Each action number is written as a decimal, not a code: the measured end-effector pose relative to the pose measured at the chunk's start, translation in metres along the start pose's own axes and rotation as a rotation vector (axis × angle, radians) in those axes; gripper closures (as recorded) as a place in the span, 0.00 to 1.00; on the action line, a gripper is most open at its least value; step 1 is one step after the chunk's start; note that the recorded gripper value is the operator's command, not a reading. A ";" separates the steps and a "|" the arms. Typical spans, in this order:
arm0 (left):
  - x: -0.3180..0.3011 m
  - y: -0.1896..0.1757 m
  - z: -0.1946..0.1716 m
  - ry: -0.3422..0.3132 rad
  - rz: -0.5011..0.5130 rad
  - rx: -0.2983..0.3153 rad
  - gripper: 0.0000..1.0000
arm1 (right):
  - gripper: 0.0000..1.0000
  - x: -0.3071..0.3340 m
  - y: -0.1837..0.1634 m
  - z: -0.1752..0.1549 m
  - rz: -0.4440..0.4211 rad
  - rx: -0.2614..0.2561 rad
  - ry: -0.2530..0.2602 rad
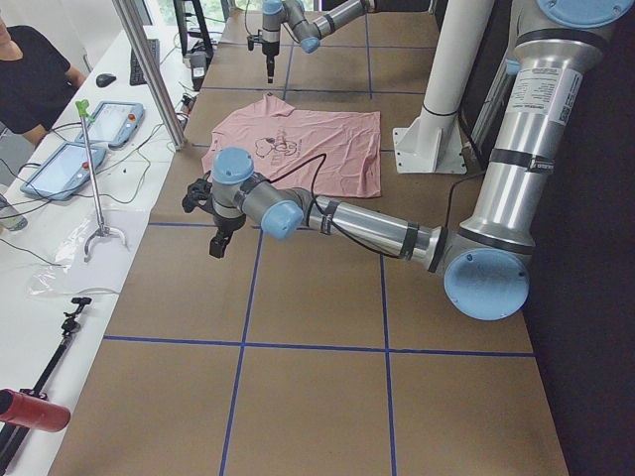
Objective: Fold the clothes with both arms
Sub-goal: 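Move the right gripper to the sleeve nearest it and grasp it, then fold the grasped sleeve inward over the shirt body with the right gripper, then reach the left gripper to the other sleeve while the right gripper withdraws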
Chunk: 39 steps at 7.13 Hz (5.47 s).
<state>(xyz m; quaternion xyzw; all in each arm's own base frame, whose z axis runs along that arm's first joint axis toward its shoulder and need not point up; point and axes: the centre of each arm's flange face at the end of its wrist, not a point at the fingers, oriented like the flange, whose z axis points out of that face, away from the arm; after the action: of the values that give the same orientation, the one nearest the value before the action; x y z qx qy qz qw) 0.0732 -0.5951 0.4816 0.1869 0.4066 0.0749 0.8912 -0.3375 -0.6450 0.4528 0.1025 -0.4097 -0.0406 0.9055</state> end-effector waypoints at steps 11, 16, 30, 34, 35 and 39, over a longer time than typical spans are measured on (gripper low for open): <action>0.008 -0.007 -0.005 0.004 -0.024 0.010 0.00 | 1.00 -0.028 -0.002 0.042 -0.018 -0.050 0.024; 0.009 -0.008 -0.006 0.005 -0.023 0.012 0.00 | 1.00 -0.083 -0.009 -0.009 -0.076 -0.041 -0.128; 0.102 -0.044 0.039 -0.024 -0.252 0.031 0.00 | 0.00 -0.299 -0.046 -0.022 0.132 0.014 -0.088; 0.237 -0.057 0.170 -0.116 -0.457 0.112 0.03 | 0.00 -0.178 0.007 -0.102 0.294 -0.119 -0.067; 0.240 -0.060 0.196 -0.115 -0.463 0.134 0.04 | 0.00 -0.156 0.019 -0.108 0.307 -0.126 -0.071; 0.249 -0.059 0.252 -0.141 -0.431 0.174 0.18 | 0.00 -0.128 0.030 -0.105 0.327 -0.130 -0.054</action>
<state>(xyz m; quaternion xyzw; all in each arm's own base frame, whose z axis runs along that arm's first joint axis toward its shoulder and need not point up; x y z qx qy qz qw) 0.4254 -0.6471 0.4359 0.1767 0.3787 -0.1656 0.8933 -0.3440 -0.5795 0.2976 -0.0255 -0.4416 0.0778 0.8935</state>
